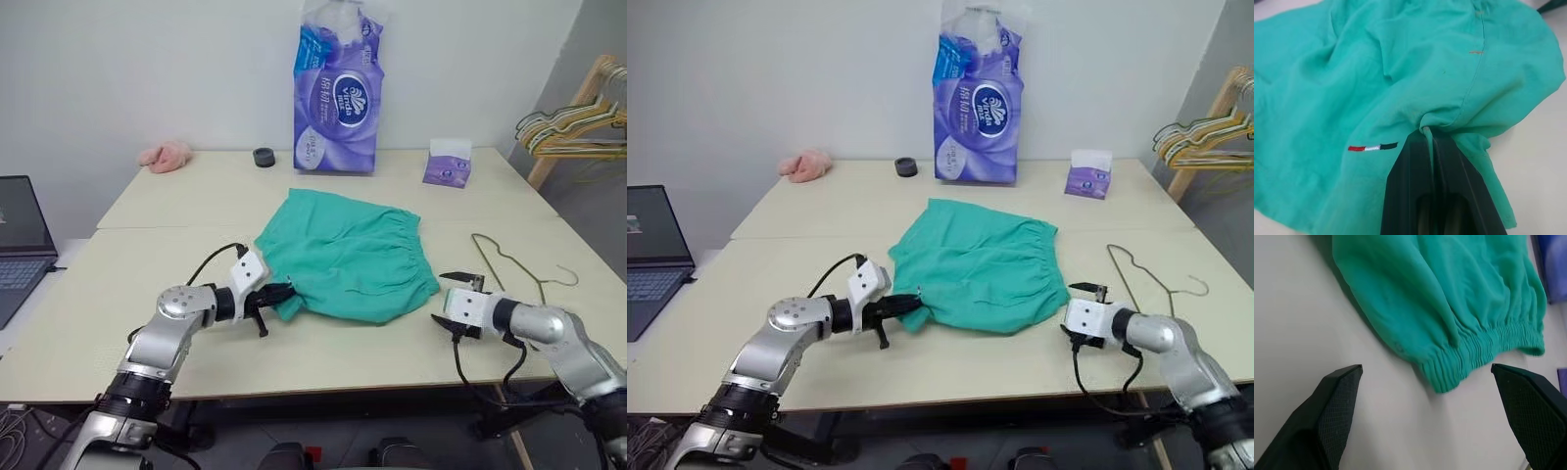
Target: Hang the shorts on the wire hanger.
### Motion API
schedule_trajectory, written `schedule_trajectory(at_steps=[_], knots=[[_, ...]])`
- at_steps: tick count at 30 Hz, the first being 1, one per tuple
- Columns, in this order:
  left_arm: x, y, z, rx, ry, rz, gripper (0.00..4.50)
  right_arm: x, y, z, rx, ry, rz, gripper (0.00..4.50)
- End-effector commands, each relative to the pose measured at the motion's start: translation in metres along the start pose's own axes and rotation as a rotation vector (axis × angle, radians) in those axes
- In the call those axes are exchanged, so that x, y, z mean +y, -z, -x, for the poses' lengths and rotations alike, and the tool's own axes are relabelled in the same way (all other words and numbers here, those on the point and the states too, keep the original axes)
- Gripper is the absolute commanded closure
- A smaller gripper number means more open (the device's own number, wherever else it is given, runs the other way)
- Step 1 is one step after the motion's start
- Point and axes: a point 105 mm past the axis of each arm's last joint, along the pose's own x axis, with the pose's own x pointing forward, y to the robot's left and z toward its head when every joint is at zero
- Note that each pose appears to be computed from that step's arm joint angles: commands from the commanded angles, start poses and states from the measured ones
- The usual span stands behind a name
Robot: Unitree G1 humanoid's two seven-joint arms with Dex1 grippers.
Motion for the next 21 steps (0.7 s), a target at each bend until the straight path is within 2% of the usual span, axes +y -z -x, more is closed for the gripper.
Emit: schedule_trajectory(at_steps=[1, 6, 13, 19, 21], knots=[[0.005, -0.018, 0.004, -0.043, -0.006, -0.038, 4.49, -0.009, -0.009, -0.016, -0.018, 0.011, 0.079, 0.00], [0.008, -0.014, 0.008, -0.032, -0.013, -0.037, 4.49, -0.013, -0.010, -0.030, -0.015, -0.001, 0.091, 0.00], [0.017, -0.002, 0.023, 0.024, -0.018, -0.043, 4.50, -0.021, -0.007, -0.033, -0.016, -0.001, 0.047, 2.35], [0.019, 0.007, 0.035, 0.076, 0.020, -0.052, 4.50, -0.022, -0.019, -0.031, -0.067, -0.026, 0.014, 4.47], [0.015, 0.012, 0.040, 0.104, 0.057, -0.056, 4.50, -0.021, -0.025, -0.029, -0.092, -0.043, 0.014, 4.47]])
